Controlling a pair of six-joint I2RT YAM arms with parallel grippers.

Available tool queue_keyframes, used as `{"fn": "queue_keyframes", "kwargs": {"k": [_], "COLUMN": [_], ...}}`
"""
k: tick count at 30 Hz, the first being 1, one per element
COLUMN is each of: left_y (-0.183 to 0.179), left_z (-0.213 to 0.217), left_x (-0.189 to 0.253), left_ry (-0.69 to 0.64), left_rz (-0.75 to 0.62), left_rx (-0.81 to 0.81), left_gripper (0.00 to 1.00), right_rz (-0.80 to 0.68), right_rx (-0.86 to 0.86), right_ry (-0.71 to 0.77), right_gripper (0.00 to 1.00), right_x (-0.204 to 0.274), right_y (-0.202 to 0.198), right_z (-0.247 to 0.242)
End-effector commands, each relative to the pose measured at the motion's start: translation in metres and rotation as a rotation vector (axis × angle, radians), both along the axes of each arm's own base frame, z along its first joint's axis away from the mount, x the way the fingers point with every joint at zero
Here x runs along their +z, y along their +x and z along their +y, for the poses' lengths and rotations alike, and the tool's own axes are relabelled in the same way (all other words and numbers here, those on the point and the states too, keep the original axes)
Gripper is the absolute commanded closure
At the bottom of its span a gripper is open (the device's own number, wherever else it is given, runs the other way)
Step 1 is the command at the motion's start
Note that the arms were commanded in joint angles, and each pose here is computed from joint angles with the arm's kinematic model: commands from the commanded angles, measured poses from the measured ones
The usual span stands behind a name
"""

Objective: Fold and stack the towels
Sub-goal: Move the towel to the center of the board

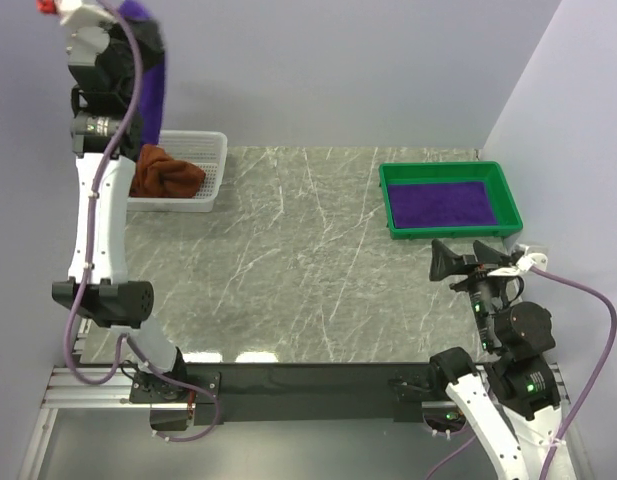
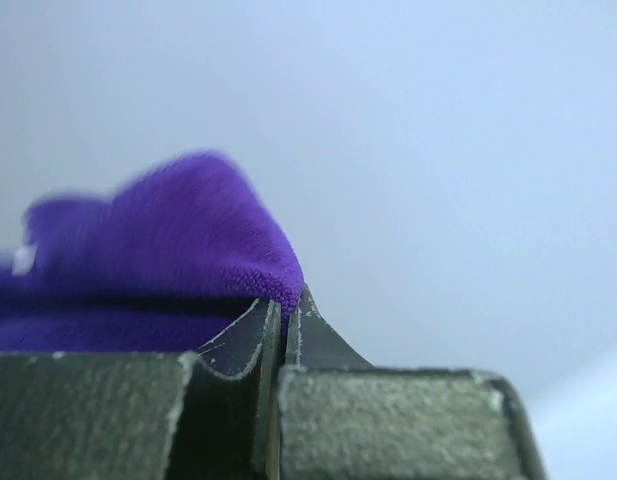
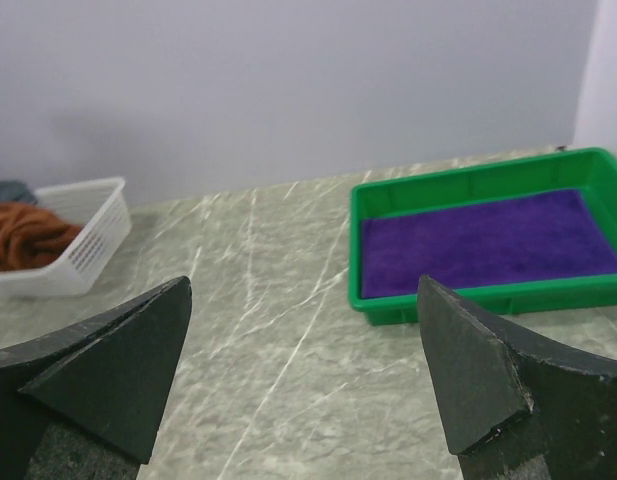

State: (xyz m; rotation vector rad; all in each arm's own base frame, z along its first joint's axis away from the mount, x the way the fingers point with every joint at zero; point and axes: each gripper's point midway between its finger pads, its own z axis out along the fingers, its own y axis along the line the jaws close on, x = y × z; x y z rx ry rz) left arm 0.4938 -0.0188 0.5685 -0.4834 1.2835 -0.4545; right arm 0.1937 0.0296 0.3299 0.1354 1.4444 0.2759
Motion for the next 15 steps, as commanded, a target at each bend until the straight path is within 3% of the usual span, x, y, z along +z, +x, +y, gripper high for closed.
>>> {"fn": "queue_keyframes", "kwargs": {"k": [1, 6, 8, 11, 14, 15], "left_y": [-0.042, -0.108, -0.119, -0.141, -0.148, -0.146], "left_z": [-0.075, -0.127, -0.138, -0.145, -0.142, -0.142], "left_x": [0.060, 0.090, 0.080, 0.057, 0.011, -0.023], "left_ry": [0.144, 0.159, 0.142, 0.113, 0.082, 0.078], "left_rz": [-0.202, -0.293, -0.267, -0.207, -0.089, -0.009], "left_rx": [-0.248, -0.433, -0.480, -0.537, -0.522, -0.514], "left_gripper": [1.00, 1.00, 0.99, 1.00, 1.00, 0.99], "right_rz": [-0.078, -0.134, -0.134, -0.122, -0.087, -0.066], "right_rx": [0.103, 0.157, 0.162, 0.189, 0.251, 0.284], "right_ry": [0.020, -0.023, -0.029, -0.031, -0.030, -0.017], "right_gripper": [0.00, 0.00, 0.00, 0.00, 0.00, 0.00], "right_x": [0.035, 0.063, 0.068, 0.072, 0.074, 0.071], "right_y": [-0.004, -0.009, -0.008, -0.010, -0.009, -0.009], "right_z": [0.018, 0.026, 0.027, 0.032, 0.044, 0.050]}}
